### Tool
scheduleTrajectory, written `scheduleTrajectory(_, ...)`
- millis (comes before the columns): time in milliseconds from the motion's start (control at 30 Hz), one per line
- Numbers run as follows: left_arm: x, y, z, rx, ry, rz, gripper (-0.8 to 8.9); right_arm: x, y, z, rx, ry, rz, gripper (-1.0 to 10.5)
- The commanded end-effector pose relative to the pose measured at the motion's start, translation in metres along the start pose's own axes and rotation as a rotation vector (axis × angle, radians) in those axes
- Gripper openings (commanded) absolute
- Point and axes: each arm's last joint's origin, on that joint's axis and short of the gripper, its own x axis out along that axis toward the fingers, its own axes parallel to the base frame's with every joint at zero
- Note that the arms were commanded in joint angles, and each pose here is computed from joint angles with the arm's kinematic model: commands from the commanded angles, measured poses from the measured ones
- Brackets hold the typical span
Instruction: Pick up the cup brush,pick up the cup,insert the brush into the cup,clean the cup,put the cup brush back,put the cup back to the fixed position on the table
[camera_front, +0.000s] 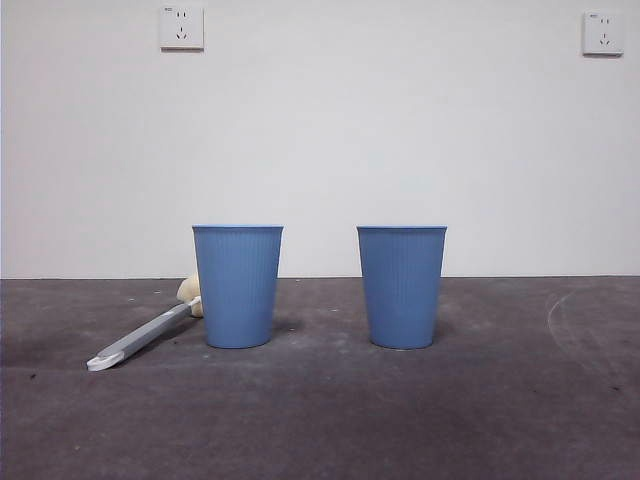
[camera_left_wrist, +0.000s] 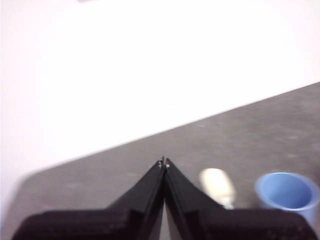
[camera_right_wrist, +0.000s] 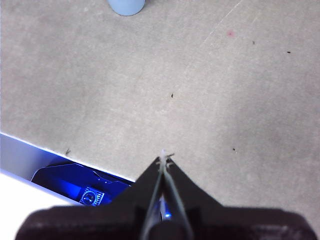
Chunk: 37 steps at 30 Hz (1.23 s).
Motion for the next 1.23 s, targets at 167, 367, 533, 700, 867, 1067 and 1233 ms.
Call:
scheduleTrajectory(167, -0.004, 0.005, -0.022, 0.096, -0.089, 0.140, -0.03, -0.001, 0.000, 0.001, 0.007, -0.005, 0.000, 0.0)
scheduleTrajectory(367, 0.002, -0.004, -0.081, 0.005, -0.147, 0.176, -0.03, -0.001, 0.000, 0.001, 0.008, -0.004, 0.000, 0.0)
scheduleTrajectory(533, 0.007, -0.014, -0.128, -0.044, -0.095, 0.163, -0.03, -0.001, 0.000, 0.001, 0.007, -0.004, 0.000, 0.0)
scheduleTrajectory(700, 0.009, -0.021, -0.161, -0.097, -0.021, 0.147, -0.03, -0.001, 0.000, 0.001, 0.008, -0.004, 0.000, 0.0)
scheduleTrajectory(867, 0.007, -0.024, -0.174, -0.116, 0.110, 0.128, -0.03, 0.000, 0.000, 0.001, 0.007, -0.002, 0.000, 0.0)
scheduleTrajectory(1067, 0.006, -0.026, -0.176, -0.149, 0.142, 0.094, -0.03, 0.000, 0.000, 0.001, 0.007, 0.003, 0.000, 0.0)
scheduleTrajectory(1233, 0.007, -0.026, -0.177, -0.151, 0.153, 0.093, -0.03, 0.000, 0.000, 0.001, 0.007, 0.004, 0.000, 0.0)
